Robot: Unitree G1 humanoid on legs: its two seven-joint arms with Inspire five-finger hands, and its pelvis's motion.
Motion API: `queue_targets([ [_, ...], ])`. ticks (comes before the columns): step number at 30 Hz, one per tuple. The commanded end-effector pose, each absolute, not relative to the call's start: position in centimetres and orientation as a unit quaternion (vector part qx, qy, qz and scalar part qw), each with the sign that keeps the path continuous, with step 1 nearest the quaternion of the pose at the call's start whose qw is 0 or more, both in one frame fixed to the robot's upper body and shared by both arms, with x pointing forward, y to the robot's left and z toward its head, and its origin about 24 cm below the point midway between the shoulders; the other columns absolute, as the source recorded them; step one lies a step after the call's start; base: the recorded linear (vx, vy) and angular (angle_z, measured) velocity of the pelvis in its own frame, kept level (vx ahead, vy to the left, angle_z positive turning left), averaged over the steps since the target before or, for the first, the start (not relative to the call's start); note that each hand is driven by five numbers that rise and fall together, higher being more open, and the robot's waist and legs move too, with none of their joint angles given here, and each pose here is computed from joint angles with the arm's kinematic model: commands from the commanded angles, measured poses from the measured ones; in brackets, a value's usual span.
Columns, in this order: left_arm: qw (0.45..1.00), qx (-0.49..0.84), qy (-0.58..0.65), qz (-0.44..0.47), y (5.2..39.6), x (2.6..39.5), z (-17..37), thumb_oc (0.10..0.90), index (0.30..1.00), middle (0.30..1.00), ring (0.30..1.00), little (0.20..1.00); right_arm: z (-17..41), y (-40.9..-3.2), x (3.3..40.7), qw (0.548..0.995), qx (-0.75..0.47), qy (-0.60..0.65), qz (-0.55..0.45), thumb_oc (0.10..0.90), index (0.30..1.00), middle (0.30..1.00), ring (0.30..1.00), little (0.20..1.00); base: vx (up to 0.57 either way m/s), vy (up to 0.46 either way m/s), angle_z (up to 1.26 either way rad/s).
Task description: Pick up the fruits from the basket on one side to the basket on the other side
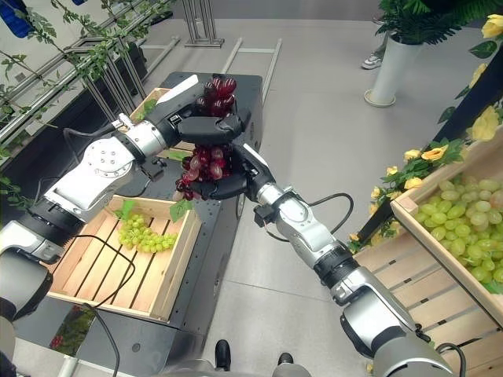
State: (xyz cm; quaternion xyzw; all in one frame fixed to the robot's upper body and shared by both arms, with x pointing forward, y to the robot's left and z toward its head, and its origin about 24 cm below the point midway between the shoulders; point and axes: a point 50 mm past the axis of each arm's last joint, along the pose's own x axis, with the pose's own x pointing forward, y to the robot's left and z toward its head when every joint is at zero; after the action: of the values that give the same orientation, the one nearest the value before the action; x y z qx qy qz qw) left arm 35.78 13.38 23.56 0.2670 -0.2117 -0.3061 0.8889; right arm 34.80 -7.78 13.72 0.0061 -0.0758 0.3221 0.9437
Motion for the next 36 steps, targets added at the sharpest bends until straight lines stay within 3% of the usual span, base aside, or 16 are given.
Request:
queue_targets([
  [1, 0.866, 0.215, -0.330, -0.309, 11.0, 35.7, 31.0, 0.400, 0.300, 0.300, 0.300, 0.300, 17.5, -4.9, 35.6, 0.927, 0.055, -0.139, 0.345, 0.800, 0.900, 0.900, 0.900, 0.900, 0.00, 0.000, 0.00],
  [5, 0.865, 0.211, -0.327, -0.317, 10.6, 35.7, 30.7, 0.400, 0.300, 0.300, 0.300, 0.300, 17.8, -4.7, 35.8, 0.922, 0.093, -0.135, 0.351, 0.800, 0.900, 0.900, 0.900, 0.900, 0.00, 0.000, 0.00],
  [6, 0.865, 0.209, -0.326, -0.319, 10.5, 35.7, 30.6, 0.400, 0.300, 0.300, 0.300, 0.300, 17.9, -4.6, 35.9, 0.920, 0.105, -0.134, 0.353, 0.491, 0.436, 0.436, 0.436, 0.436, 0.00, 0.000, 0.00],
  [7, 0.866, 0.208, -0.325, -0.319, 10.5, 35.8, 30.6, 0.400, 0.300, 0.300, 0.300, 0.300, 17.9, -4.5, 35.9, 0.918, 0.112, -0.134, 0.355, 0.400, 0.300, 0.300, 0.300, 0.300, 0.00, 0.000, 0.00],
  [23, 0.905, 0.198, -0.282, -0.249, 13.1, 37.5, 29.0, 0.400, 0.300, 0.300, 0.300, 0.300, 17.2, -4.6, 35.8, 0.906, 0.178, -0.136, 0.359, 0.400, 0.300, 0.300, 0.300, 0.300, 0.00, 0.000, 0.00],
  [24, 0.909, 0.197, -0.278, -0.240, 13.3, 37.6, 28.9, 0.464, 0.396, 0.396, 0.396, 0.396, 17.1, -4.8, 35.8, 0.907, 0.178, -0.135, 0.357, 0.400, 0.300, 0.300, 0.300, 0.300, 0.00, 0.000, 0.00],
  [25, 0.915, 0.201, -0.271, -0.221, 13.9, 37.9, 28.6, 0.800, 0.900, 0.900, 0.900, 0.900, 16.9, -5.0, 35.9, 0.909, 0.177, -0.134, 0.352, 0.400, 0.300, 0.300, 0.300, 0.300, 0.00, 0.000, 0.00],
  [36, 0.913, 0.332, -0.231, -0.055, 18.8, 39.2, 26.2, 0.800, 0.900, 0.900, 0.900, 0.900, 14.3, -7.2, 36.2, 0.933, 0.167, -0.099, 0.304, 0.400, 0.300, 0.300, 0.300, 0.300, 0.00, 0.001, 0.00],
])
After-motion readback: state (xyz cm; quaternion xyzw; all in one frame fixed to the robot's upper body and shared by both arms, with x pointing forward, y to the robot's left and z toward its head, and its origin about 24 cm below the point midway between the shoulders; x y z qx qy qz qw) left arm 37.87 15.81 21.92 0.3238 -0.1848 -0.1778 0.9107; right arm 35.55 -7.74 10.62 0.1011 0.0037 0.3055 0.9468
